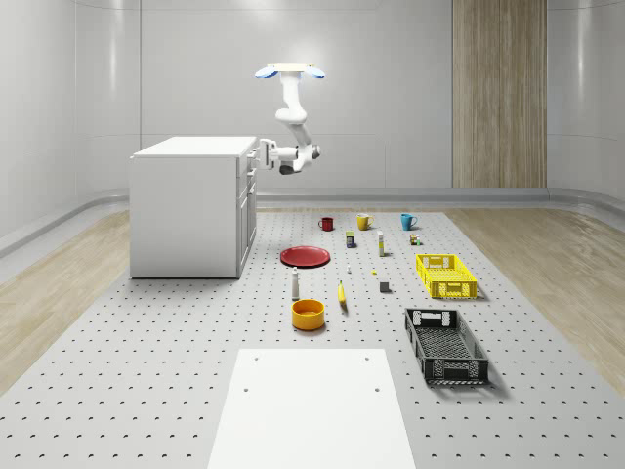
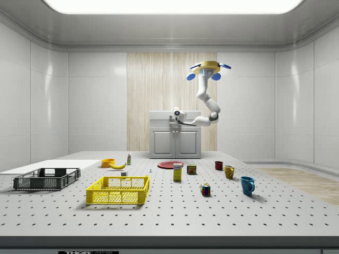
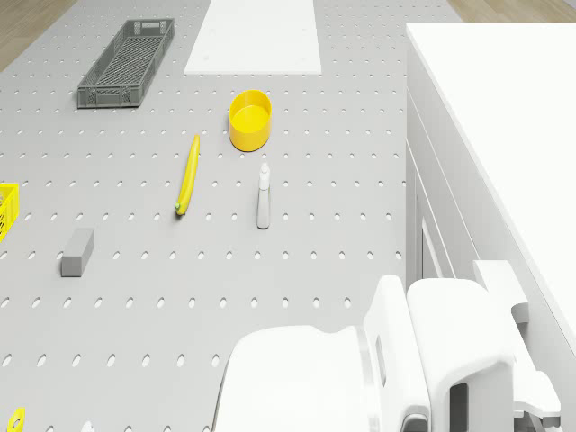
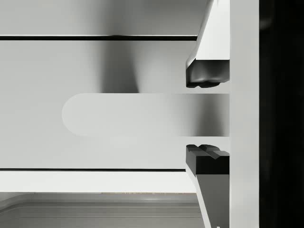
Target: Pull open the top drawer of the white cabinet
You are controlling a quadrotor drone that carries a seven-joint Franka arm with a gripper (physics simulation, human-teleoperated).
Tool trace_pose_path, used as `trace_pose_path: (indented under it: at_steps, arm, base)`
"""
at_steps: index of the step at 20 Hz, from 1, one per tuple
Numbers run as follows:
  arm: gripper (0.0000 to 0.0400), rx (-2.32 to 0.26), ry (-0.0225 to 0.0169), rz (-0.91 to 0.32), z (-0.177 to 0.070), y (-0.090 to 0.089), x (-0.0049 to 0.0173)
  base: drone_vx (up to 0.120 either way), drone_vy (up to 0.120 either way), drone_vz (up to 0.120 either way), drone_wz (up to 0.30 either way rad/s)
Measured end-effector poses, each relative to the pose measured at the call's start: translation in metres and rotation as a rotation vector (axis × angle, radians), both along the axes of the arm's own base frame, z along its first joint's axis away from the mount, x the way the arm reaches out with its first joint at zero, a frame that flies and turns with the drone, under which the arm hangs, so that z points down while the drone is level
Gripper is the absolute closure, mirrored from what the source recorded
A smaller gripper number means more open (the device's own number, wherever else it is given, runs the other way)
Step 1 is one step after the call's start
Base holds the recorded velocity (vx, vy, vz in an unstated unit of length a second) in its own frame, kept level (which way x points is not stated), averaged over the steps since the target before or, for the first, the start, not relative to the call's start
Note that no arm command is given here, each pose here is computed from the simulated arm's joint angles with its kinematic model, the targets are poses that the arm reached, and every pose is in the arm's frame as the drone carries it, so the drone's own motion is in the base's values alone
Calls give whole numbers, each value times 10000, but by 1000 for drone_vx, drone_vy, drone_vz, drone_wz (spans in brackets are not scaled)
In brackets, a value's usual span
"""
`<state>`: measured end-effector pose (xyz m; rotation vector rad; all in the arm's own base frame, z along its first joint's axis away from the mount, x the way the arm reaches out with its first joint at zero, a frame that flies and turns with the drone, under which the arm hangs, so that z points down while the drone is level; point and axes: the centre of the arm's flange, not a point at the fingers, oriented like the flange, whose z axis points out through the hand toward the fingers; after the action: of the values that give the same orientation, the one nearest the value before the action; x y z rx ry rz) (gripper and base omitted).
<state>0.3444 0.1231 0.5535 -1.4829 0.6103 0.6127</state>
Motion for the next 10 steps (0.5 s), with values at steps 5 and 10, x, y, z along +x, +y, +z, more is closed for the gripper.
trace_pose_path:
  at_steps: [5, 10]
  arm:
    - [275, 0, 0, 0, 0, 8, 0]
    - [263, -86, 195, 33, 16, 0, -3]
  base:
    - [0, 0, 0, 0]
    - [0, 0, 0, 0]
